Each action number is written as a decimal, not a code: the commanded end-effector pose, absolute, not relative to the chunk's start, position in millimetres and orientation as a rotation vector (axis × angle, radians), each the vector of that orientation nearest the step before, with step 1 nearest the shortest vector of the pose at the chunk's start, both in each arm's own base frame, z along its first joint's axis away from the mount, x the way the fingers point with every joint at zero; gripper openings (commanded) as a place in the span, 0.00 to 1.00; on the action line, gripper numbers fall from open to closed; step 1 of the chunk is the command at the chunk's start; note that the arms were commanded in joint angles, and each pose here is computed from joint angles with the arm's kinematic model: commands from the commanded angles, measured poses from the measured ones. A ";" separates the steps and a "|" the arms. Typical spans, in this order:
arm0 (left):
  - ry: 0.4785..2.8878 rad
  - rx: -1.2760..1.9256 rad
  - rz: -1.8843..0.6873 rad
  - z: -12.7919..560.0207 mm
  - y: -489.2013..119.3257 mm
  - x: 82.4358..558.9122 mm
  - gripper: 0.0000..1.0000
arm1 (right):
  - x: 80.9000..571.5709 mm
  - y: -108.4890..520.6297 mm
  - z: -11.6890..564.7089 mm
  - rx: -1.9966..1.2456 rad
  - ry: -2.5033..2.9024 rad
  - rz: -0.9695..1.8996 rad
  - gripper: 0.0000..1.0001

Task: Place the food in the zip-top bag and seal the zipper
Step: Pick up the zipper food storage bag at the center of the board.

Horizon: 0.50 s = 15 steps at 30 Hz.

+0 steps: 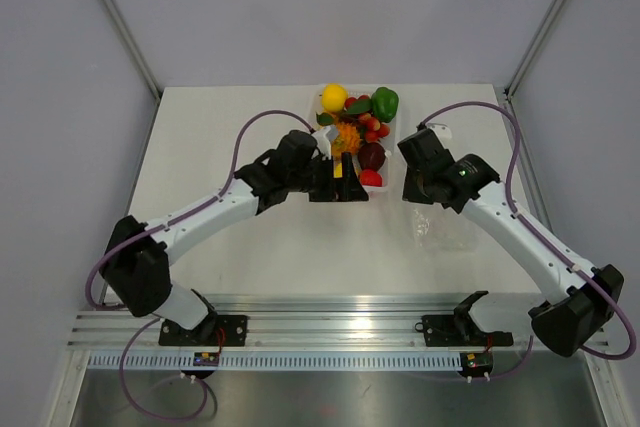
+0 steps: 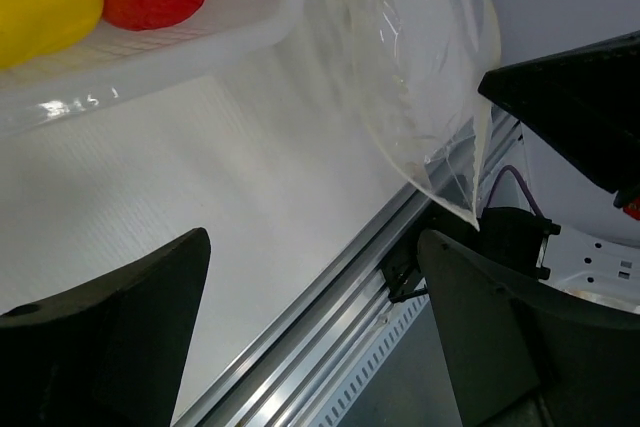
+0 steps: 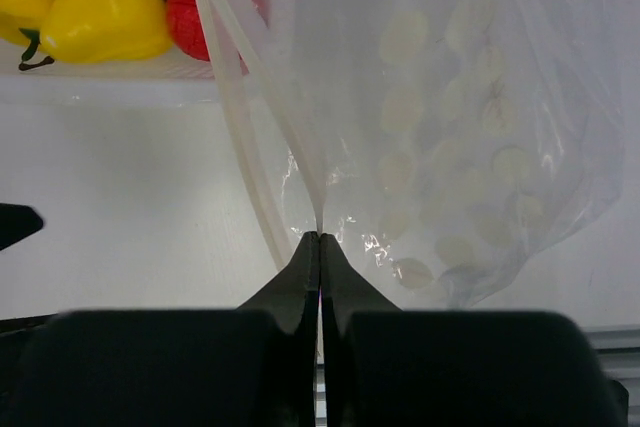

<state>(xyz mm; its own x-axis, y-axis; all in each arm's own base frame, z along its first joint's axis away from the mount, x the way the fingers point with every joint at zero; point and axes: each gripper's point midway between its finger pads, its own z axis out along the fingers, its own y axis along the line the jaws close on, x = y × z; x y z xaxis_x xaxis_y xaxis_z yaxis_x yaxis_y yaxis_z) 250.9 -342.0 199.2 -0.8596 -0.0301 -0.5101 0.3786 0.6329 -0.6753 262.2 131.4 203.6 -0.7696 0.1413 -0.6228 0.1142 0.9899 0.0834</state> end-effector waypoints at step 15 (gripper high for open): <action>2.338 0.201 -1.261 187.8 -439.6 259.0 0.57 | 247.9 160.3 222.4 0.236 2.420 0.351 0.00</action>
